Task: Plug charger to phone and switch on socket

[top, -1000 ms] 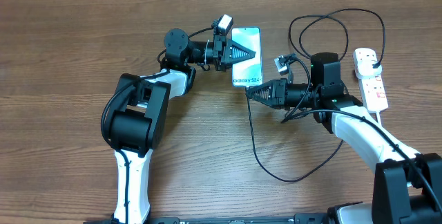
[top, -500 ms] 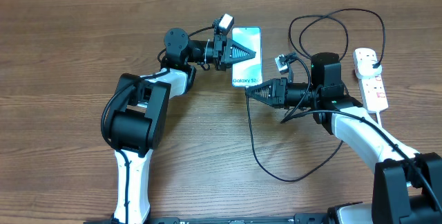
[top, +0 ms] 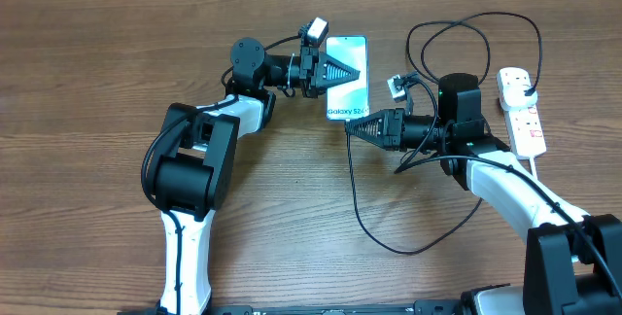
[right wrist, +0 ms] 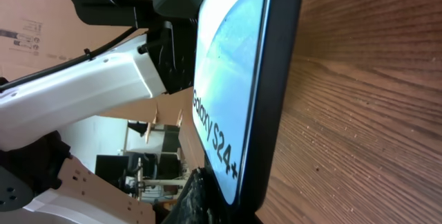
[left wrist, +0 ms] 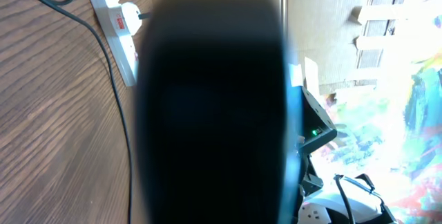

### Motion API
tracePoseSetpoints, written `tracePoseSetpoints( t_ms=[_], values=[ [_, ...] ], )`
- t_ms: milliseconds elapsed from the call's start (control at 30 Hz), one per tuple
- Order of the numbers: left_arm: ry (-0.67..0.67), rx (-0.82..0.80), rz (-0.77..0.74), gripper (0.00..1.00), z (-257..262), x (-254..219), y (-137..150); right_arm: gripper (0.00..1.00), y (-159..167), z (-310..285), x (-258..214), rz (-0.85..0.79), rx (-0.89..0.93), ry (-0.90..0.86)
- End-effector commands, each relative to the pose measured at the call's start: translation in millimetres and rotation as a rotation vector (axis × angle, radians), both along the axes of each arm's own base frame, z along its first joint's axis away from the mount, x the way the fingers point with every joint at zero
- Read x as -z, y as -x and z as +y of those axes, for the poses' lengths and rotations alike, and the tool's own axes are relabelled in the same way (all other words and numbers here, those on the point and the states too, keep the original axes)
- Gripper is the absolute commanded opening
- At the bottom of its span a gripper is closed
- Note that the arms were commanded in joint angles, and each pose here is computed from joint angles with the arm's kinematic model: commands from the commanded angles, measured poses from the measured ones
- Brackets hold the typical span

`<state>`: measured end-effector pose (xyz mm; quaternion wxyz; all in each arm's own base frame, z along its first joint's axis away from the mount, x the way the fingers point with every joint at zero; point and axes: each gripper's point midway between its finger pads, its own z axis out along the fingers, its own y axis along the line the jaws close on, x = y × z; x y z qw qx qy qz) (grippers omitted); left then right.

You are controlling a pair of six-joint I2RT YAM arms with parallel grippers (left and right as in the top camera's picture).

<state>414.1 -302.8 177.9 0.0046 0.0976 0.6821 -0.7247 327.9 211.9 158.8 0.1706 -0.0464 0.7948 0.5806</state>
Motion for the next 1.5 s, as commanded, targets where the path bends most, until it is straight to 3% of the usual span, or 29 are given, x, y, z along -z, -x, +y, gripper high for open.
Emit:
tracePoseSetpoints(
  t_ms=[0,133,167,200,367,533,700,1033,1467],
  values=[
    [-0.044,0.219,-0.038,0.04,-15,7,46,0.04,-25,-8,-9,-0.081,0.087,0.032],
    [-0.044,0.218,-0.038,0.04,-15,7,45,0.04,-24,-7,-9,-0.079,0.082,0.03],
    [-0.043,0.214,-0.038,0.05,-15,6,45,0.09,-22,-6,-10,-0.079,0.071,0.022],
    [-0.04,0.206,-0.037,0.04,-15,6,43,0.39,-18,-4,-13,-0.09,0.042,0.01],
    [-0.024,0.13,-0.037,0.04,-10,4,27,0.77,-1,0,-21,-0.163,-0.074,-0.031],
    [-0.024,0.079,-0.036,0.04,4,7,13,0.85,1,-9,-13,-0.171,-0.052,0.03],
    [-0.051,0.062,0.008,0.04,6,28,6,0.99,2,-26,-2,-0.181,0.041,0.194],
    [-0.143,-0.022,0.025,0.04,-8,75,3,1.0,12,-64,-1,-0.194,0.203,0.46],
    [-0.33,-0.121,0.073,0.04,0,127,1,1.0,21,-68,0,-0.187,0.196,0.492]
  ],
)
